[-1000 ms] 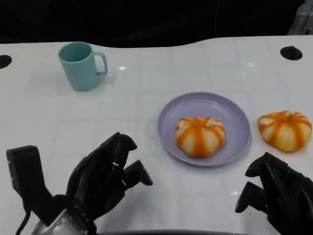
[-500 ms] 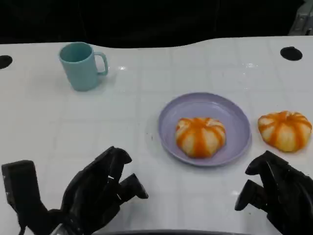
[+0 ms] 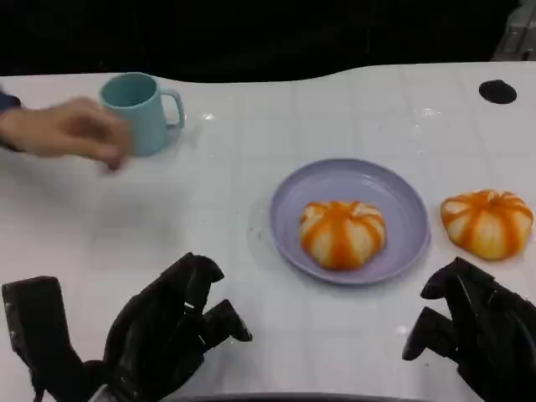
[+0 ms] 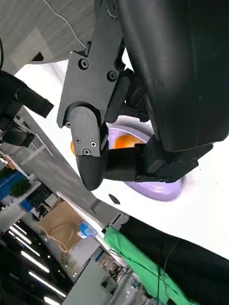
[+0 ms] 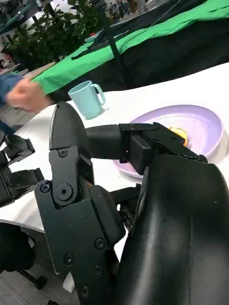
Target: Grasp the bread from the table and place it into the plate.
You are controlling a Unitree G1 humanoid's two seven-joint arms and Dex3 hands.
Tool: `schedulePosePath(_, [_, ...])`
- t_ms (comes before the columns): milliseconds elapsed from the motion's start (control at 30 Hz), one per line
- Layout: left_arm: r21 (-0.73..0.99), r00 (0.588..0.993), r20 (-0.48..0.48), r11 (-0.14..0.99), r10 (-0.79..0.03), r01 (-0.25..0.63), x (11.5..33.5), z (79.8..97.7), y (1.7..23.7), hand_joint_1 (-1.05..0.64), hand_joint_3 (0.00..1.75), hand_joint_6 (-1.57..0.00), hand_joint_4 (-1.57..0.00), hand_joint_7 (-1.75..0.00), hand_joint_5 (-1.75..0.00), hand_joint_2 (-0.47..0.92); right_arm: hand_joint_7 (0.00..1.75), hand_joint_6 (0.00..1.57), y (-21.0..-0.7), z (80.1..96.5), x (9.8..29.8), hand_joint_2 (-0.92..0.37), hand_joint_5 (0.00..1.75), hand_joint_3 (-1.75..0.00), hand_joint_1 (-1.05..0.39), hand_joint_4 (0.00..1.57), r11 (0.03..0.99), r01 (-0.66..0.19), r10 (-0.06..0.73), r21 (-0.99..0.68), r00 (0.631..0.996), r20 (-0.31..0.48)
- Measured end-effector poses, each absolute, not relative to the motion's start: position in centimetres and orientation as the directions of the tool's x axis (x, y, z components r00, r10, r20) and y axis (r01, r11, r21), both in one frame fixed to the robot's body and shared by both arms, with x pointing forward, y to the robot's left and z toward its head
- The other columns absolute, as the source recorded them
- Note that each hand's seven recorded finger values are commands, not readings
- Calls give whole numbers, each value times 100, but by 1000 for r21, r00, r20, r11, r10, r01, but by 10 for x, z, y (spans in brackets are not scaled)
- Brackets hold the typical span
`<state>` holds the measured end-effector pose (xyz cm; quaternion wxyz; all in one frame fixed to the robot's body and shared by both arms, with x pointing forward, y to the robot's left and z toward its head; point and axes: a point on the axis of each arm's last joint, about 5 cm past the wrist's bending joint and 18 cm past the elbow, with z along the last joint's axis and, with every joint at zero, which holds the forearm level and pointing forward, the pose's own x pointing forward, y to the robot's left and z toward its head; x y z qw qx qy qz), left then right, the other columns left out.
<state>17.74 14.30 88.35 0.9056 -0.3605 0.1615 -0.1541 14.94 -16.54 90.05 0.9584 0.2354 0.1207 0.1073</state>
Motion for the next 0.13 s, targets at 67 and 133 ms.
schedulePosePath(67, [-700, 899, -181, 694, -398, 166, 178, 884, 143, -54, 47, -48, -74, -174, -175, 92, 159, 54, -166, 900, 149, -92, 175, -33, -48, 67, 867, -151, 264, 474, 947, -182])
schedulePosePath(133, [-698, 899, -181, 696, -399, 168, 178, 884, 143, -54, 46, -49, -75, -174, -175, 92, 159, 54, -166, 900, 149, -92, 175, -33, -48, 67, 869, -154, 266, 470, 946, -183])
